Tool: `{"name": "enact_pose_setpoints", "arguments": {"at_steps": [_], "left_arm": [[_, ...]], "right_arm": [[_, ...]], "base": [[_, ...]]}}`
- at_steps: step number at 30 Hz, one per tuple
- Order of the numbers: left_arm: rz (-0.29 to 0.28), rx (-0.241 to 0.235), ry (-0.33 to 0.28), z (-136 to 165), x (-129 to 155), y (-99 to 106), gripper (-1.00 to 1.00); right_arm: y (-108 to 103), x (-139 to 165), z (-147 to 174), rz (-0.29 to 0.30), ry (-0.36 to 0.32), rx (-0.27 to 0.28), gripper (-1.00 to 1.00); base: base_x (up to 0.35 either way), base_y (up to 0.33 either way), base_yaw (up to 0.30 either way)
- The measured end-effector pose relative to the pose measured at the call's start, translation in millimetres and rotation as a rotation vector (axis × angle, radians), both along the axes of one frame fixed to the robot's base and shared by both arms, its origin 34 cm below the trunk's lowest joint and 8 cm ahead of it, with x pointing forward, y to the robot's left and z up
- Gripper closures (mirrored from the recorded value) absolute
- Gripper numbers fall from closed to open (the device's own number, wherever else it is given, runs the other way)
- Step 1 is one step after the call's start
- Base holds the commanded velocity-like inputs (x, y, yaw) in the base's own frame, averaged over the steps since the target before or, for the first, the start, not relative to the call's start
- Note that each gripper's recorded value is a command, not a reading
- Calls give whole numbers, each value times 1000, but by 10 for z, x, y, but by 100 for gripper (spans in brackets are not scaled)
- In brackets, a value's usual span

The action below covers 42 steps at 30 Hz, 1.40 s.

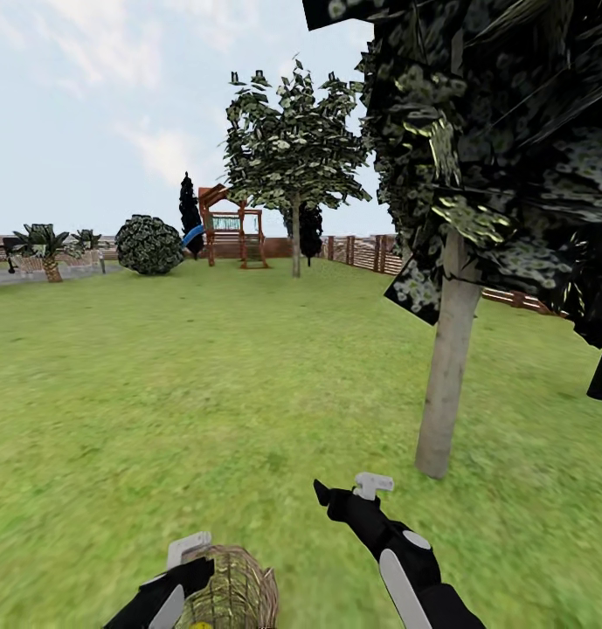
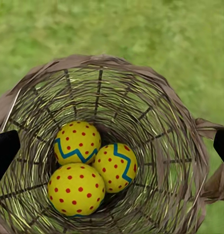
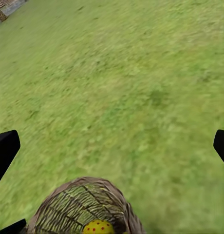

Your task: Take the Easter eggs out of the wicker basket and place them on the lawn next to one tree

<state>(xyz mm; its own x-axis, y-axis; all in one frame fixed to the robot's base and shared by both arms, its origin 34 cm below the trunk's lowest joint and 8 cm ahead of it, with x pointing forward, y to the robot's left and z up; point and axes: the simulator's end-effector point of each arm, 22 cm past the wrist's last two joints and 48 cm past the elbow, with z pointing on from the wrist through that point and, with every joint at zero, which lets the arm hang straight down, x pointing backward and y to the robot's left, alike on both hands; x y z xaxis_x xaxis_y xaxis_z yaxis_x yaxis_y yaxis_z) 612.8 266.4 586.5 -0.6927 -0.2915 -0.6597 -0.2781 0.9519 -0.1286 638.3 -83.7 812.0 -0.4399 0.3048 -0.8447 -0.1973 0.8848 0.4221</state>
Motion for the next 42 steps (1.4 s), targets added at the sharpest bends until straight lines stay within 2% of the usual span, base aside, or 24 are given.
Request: {"name": "enact_pose_setpoints", "arguments": {"at_steps": [18, 28, 42], "left_arm": [[-1, 0, 17, -363, -62, 19, -100], [-4, -6, 104, -823, -358, 3, -100], [-7, -4, 108, -1121, -419, -1, -100]], "right_arm": [[-10, -43, -390, -2, 10, -3, -100], [-16, -71, -607, -4, 15, -5, -100], [-23, -119, -923, -6, 22, -7, -100]], "base": [[0, 0, 0], [0, 0, 0], [0, 0, 0]]}}
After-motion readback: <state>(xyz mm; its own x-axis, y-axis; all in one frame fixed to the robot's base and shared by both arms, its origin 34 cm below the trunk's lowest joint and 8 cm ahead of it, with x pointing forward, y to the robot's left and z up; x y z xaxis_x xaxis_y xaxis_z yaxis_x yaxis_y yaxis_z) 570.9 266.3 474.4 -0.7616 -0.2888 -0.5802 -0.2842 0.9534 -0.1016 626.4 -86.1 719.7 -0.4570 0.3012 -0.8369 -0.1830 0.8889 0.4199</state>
